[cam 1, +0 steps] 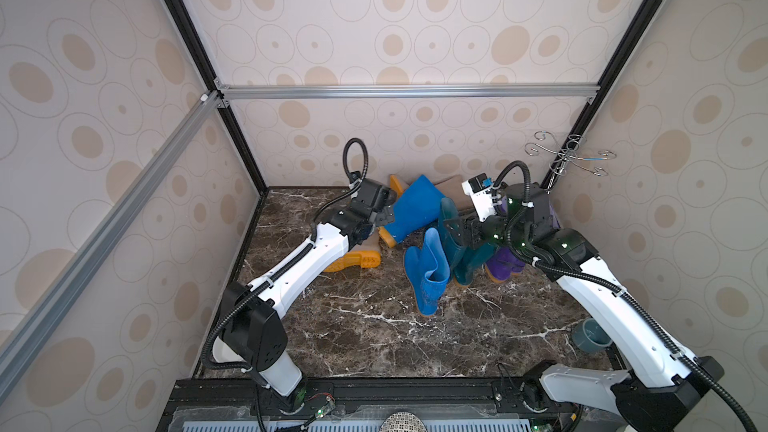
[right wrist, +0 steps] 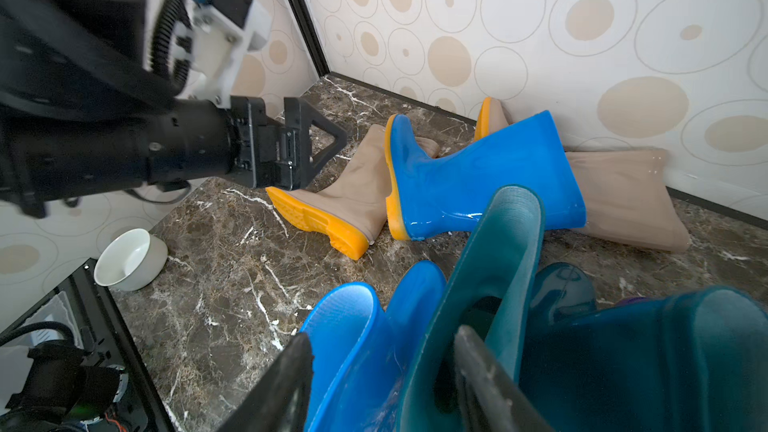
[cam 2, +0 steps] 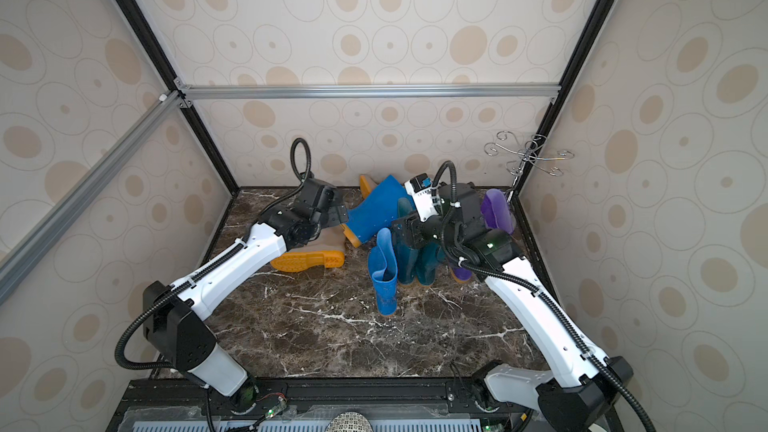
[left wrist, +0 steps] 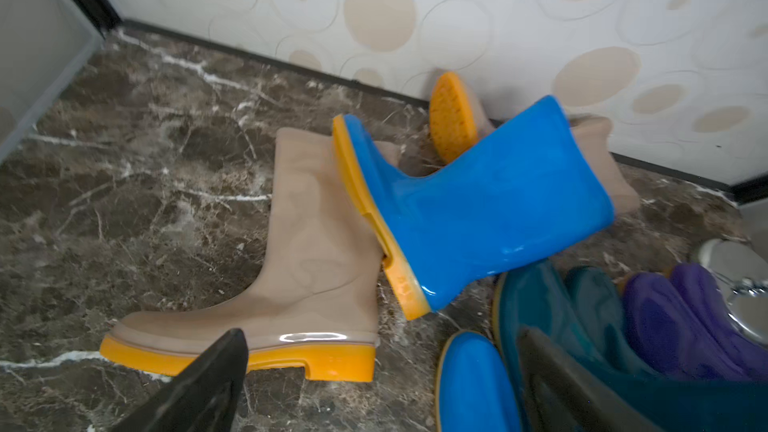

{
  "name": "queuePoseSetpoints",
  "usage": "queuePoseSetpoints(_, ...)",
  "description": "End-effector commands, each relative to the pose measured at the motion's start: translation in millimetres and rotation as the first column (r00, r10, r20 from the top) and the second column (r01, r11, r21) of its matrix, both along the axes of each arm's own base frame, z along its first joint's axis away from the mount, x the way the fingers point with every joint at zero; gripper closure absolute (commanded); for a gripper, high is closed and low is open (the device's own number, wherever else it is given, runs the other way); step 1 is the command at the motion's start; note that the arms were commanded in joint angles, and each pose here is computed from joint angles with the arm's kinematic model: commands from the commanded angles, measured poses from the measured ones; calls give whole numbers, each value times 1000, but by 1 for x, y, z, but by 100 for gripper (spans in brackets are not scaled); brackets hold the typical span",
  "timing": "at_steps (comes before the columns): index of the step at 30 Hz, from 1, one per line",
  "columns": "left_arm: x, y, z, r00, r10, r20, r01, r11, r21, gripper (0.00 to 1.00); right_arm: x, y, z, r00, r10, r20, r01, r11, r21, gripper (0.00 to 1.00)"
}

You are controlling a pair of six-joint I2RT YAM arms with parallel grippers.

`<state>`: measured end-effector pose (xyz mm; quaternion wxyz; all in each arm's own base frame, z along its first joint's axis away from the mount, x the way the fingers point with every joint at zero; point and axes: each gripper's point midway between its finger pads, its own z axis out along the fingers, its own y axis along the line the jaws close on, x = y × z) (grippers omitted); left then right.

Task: Match and arrange rain boots in pairs
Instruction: Pick up the rain boot at the center of the board.

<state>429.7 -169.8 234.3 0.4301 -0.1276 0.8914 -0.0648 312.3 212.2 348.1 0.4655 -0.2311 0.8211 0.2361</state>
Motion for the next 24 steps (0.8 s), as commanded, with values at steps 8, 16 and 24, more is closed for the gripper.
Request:
queuePoseSetpoints(8,86,-28,-47,978,-189,90,201,968,-150,0,17,-10,-1,996,-94,-13,93,994,-54,42)
queuePoseSetpoints(16,127,-21,-85,982,-184,41,188,969,-163,0,29,-9,-8,990,-133,-38,130,989,-70,42)
queuePoseSetpoints(24,142,-9,-124,985,-172,-31,165,972,-169,13,39,-1,-13,990,-124,-60,120,990,-74,42)
